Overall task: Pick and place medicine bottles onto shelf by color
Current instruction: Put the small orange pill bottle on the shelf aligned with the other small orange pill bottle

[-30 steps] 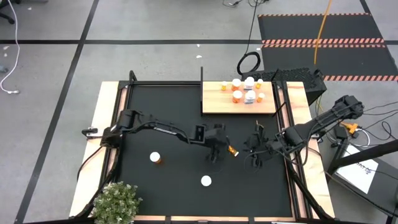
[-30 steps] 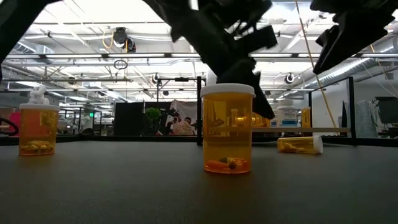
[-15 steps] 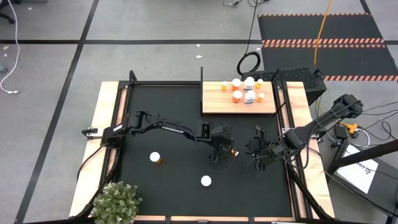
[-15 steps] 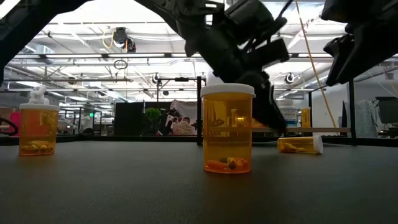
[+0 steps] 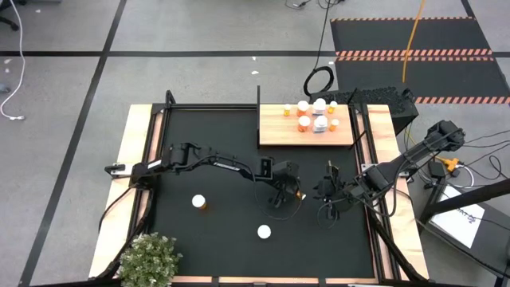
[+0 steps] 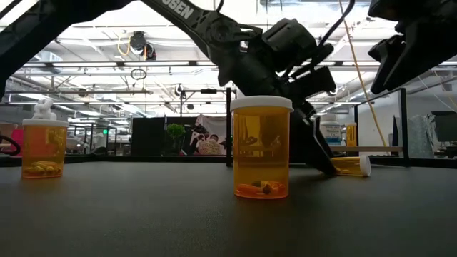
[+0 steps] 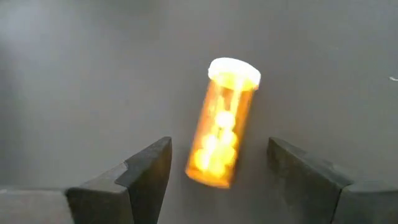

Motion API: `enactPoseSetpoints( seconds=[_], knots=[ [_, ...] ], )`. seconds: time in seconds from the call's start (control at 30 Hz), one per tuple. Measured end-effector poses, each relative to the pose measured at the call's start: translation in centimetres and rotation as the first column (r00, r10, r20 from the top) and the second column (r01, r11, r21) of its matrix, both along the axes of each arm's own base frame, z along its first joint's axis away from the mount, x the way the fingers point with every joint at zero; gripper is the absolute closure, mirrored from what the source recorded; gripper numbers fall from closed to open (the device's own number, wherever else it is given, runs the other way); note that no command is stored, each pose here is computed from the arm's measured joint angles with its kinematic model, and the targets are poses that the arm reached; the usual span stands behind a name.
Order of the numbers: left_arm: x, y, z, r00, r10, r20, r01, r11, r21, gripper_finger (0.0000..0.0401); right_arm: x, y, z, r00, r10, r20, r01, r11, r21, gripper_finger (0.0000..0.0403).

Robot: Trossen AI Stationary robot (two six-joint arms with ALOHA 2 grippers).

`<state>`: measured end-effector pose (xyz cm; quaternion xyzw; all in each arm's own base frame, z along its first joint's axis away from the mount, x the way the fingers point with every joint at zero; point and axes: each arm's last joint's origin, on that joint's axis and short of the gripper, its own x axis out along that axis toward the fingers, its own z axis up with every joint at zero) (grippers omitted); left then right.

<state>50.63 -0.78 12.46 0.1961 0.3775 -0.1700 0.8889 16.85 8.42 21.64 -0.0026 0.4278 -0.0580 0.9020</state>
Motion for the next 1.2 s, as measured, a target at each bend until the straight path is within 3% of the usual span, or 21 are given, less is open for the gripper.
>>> enactPoseSetpoints(
  seconds=[0.13,0.57,0.77,1.0,1.1,1.2],
  knots=[
    [0.1,0.0,0.0,1.000,-0.001,0.011,0.001,1.000,-0.001,0.0159,0.0,0.0,0.0,1.000,-0.001,0.001,0.001,1.000,-0.001,0.0264],
    [-0.5,0.2,0.9,0.995,0.087,-0.041,-0.086,0.996,0.012,0.0308,0.1,0.1,0.1,1.000,0.011,0.012,-0.010,1.000,-0.005,0.0264],
    [-1.9,0.3,5.7,0.992,0.124,-0.029,-0.123,0.992,0.040,0.0296,0.3,-0.1,0.3,0.998,0.007,0.057,0.000,0.994,-0.108,0.0263],
    [-6.3,0.5,12.3,0.970,0.209,-0.122,-0.193,0.972,0.136,0.0299,1.0,-0.2,1.1,0.986,0.051,0.161,-0.005,0.961,-0.275,0.0225],
    [-8.1,0.8,13.6,0.950,0.247,-0.189,-0.226,0.966,0.127,0.0305,1.7,-0.1,1.7,0.970,0.105,0.218,-0.029,0.944,-0.328,0.0199],
    [-9.4,1.1,12.8,0.933,0.293,-0.211,-0.277,0.955,0.103,0.0300,2.3,0.1,2.4,0.949,0.156,0.273,-0.050,0.931,-0.361,0.0178]
  ],
)
